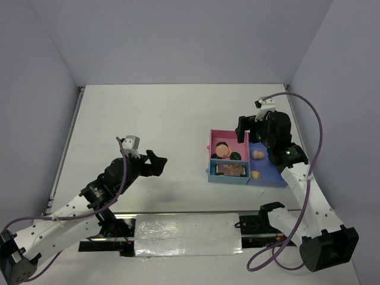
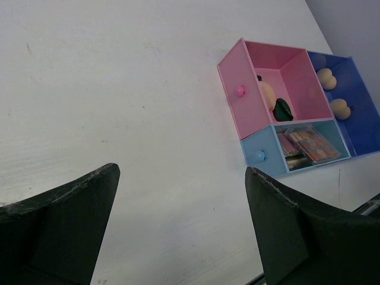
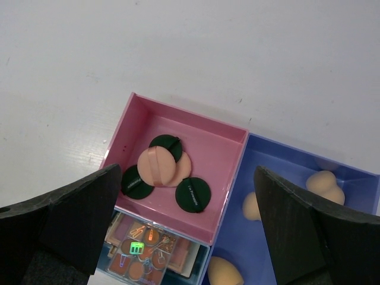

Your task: Organize the makeup

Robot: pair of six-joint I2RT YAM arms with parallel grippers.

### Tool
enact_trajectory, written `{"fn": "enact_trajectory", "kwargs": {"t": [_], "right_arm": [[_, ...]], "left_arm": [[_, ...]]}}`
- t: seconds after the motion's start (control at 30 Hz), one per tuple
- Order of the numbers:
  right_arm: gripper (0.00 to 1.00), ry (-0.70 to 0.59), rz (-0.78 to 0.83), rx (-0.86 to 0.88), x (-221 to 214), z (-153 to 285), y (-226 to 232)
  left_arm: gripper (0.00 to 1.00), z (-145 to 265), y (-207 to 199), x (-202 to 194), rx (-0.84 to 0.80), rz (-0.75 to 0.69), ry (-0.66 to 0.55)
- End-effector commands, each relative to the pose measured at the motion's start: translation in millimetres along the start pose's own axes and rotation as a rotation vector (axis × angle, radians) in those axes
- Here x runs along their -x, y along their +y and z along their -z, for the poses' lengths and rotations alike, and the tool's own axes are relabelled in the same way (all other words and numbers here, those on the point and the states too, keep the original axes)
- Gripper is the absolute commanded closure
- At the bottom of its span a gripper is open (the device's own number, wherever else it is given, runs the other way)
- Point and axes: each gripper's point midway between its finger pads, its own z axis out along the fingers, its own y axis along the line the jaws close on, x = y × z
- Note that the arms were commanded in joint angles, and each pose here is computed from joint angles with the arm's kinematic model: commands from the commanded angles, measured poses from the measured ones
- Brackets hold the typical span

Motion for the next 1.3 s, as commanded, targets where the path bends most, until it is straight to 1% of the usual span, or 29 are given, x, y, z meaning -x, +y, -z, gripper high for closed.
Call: {"fn": "enact_trajectory", "kwargs": {"t": [0.0, 1.27], "right_arm": [[0.00, -0.083, -0.027, -0.024, 24.2, 1.8, -3.9], [0.00, -0.084, -0.037, -0.056, 20.3, 1.9, -9.0]], "left_arm": [[0.01, 3.0, -11.5, 26.0, -0.021, 0.043, -0.073], [0.01, 4.3, -10.7, 22.6, -0.031, 0.044, -0.074]]}}
